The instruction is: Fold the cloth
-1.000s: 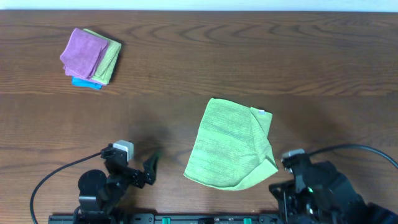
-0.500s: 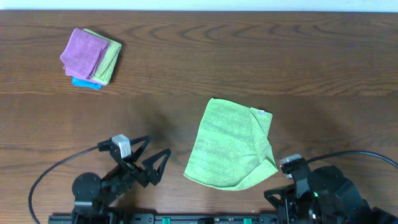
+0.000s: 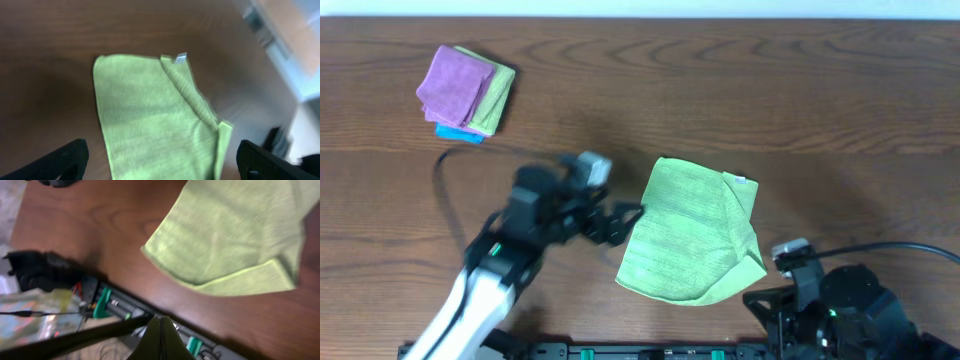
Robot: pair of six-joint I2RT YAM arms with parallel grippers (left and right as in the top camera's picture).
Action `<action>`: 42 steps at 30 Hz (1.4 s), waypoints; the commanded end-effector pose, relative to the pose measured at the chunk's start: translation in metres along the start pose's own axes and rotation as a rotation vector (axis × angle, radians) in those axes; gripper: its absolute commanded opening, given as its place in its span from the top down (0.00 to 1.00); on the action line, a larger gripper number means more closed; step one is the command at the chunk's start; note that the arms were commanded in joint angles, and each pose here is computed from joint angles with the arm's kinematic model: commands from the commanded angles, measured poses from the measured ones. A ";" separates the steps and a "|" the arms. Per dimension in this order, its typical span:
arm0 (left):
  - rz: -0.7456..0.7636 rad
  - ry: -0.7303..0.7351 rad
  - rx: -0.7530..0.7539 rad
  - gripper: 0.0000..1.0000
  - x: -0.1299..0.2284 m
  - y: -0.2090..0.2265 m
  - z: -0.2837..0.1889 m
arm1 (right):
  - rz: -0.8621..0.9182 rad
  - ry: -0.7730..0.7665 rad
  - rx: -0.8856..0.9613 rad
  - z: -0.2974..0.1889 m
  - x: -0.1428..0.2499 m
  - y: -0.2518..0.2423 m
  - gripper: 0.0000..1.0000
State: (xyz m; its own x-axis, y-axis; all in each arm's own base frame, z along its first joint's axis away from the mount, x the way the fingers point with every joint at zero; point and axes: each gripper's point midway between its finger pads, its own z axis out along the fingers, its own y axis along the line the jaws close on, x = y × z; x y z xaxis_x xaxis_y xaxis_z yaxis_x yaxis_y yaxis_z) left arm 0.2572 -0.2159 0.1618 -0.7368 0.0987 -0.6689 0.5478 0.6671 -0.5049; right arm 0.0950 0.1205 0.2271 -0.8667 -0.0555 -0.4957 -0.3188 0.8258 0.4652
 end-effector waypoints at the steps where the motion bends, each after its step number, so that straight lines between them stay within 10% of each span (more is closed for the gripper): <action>1: 0.207 0.081 -0.168 0.04 -0.018 0.010 0.029 | -0.008 -0.121 0.060 -0.024 -0.022 -0.004 0.98; 18: 0.443 0.446 -0.283 0.04 0.044 0.007 0.138 | -0.023 -0.225 0.167 -0.083 -0.029 -0.017 0.98; 42: 0.464 0.480 -0.246 0.05 0.070 0.013 0.172 | -0.018 -0.212 0.178 -0.083 -0.025 -0.019 0.98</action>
State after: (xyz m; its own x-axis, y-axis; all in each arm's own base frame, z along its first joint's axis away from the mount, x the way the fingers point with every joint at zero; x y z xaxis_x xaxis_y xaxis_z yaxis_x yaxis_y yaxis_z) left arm 0.2776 -0.3234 0.0176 -0.5887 0.6764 -0.4426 0.7710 0.6343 -0.0562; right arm 0.0917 0.0615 0.2884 -0.7661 0.0361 -0.6417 -0.2383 0.9113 0.3358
